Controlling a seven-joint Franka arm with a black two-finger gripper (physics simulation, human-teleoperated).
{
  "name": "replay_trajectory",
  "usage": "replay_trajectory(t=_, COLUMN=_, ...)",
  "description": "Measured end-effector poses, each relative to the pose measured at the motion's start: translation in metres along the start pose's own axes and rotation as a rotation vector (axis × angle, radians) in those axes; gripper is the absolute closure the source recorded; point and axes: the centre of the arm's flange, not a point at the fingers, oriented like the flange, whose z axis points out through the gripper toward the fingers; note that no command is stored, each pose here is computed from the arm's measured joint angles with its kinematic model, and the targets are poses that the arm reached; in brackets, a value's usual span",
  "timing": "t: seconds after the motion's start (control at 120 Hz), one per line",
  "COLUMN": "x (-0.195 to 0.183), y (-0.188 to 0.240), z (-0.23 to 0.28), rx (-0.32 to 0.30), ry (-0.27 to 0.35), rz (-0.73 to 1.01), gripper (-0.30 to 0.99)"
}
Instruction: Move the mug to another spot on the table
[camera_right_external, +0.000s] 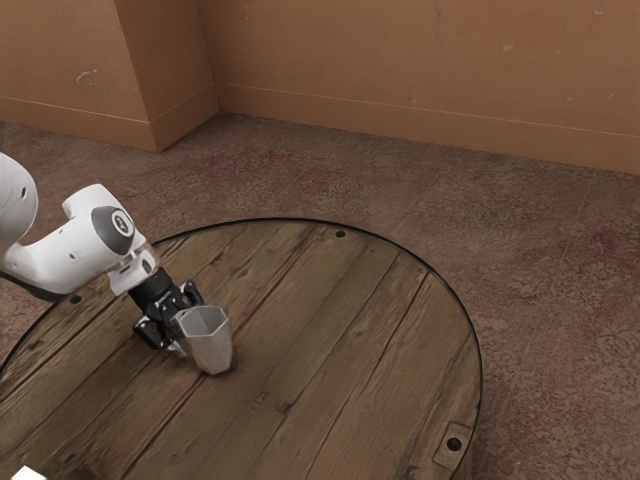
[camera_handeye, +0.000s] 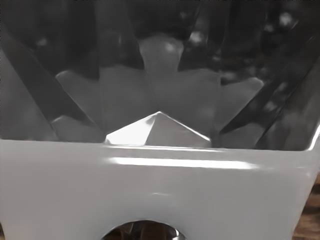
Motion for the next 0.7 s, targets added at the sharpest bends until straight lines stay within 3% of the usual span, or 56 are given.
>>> replay_trajectory(t=0.267, x=0.018, y=0.020, z=-0.041, rx=0.056, ry=-0.017, rz=0.020, gripper=0.09)
replay_trajectory(t=0.483, x=0.087, y=0.053, z=-0.121, rx=0.177, ry=-0.066, rz=0.106, gripper=0.03)
replay_trajectory(t=0.6, x=0.159, y=0.036, z=-0.122, rx=0.108, ry=-0.161, rz=0.210, gripper=0.02)
replay_trajectory(t=0.7, x=0.180, y=0.012, z=-0.141, rx=0.067, ry=-0.264, rz=0.206, gripper=0.01)
